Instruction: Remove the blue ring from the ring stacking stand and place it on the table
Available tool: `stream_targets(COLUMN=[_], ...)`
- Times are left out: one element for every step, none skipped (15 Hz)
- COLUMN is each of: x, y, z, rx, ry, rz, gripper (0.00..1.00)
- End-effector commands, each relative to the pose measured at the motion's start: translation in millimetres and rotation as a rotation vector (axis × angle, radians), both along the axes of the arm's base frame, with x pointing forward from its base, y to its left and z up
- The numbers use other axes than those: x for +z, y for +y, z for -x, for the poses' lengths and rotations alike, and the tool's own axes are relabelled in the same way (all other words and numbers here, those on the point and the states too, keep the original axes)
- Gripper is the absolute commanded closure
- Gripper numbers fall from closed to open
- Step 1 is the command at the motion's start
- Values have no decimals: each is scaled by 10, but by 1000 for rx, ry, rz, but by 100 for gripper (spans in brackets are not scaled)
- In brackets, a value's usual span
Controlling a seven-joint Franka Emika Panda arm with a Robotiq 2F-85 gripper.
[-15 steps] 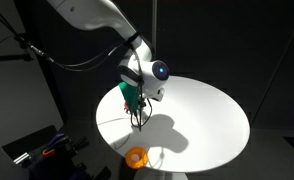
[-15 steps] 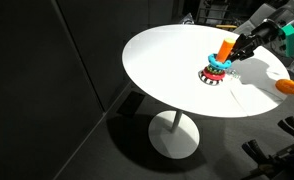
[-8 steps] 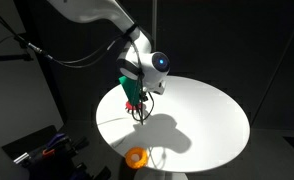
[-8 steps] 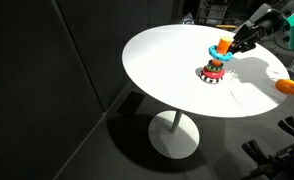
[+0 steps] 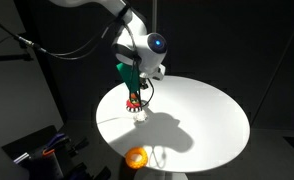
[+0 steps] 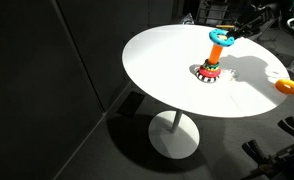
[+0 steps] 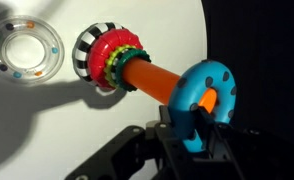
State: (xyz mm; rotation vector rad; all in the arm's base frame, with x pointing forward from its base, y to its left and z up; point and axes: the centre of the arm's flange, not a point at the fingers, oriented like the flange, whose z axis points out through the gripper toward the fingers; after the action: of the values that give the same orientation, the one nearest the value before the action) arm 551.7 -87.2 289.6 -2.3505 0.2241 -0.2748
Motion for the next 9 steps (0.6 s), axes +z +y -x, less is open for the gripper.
stream_targets(x=[353,416,475,528,566,600,606,611,584], y=[18,8,-13,-46,-79,-122,-182,-227,-293], z=[106,104,98,86,81,76,69,66,61], rx=[-33,-41,-53,-66,-78,-91,-108,-121,-138], ry=[-18,-24,-34,-39,-45,-53,-56,-59,-62], rz=[5,5,7,10,14,21,30,37,53], gripper=[90,90,90,90,90,90,90,90,90])
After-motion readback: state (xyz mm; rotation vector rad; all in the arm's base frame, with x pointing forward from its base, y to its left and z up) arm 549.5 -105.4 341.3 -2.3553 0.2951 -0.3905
